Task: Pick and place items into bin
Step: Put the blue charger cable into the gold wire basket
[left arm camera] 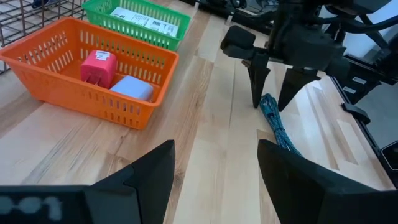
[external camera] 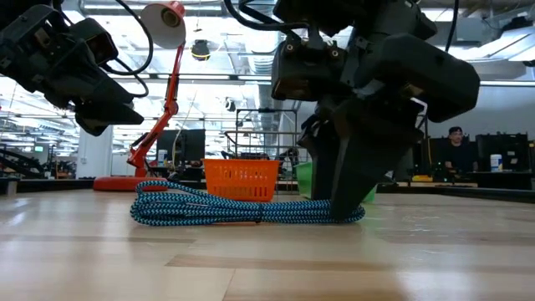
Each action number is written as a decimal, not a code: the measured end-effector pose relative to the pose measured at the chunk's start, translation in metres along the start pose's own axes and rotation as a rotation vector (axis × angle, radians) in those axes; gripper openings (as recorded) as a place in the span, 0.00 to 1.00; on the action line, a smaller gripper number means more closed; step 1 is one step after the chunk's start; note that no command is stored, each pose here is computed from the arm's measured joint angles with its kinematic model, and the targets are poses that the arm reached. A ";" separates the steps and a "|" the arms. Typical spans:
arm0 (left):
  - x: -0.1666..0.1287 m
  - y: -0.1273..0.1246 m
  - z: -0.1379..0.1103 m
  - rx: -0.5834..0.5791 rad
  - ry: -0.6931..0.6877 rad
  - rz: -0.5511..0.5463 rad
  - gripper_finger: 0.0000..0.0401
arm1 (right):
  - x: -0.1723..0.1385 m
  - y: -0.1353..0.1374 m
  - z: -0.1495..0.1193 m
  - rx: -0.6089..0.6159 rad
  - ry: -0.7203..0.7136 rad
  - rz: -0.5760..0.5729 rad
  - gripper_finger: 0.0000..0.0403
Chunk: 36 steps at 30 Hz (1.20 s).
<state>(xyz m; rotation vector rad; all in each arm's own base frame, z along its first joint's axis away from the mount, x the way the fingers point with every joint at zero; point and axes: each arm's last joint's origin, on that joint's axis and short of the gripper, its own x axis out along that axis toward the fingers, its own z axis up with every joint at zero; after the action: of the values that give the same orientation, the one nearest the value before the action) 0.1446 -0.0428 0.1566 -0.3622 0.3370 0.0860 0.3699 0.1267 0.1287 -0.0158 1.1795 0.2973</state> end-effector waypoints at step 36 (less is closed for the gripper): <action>0.000 0.000 0.000 -0.004 -0.001 0.000 0.54 | -0.097 -0.013 0.056 -0.187 0.206 -0.486 0.02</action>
<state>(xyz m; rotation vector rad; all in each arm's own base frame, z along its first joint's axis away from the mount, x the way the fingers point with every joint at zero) 0.1446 -0.0427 0.1566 -0.3659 0.3364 0.0868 0.3897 0.1022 0.2367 -0.4992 1.3065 -0.0264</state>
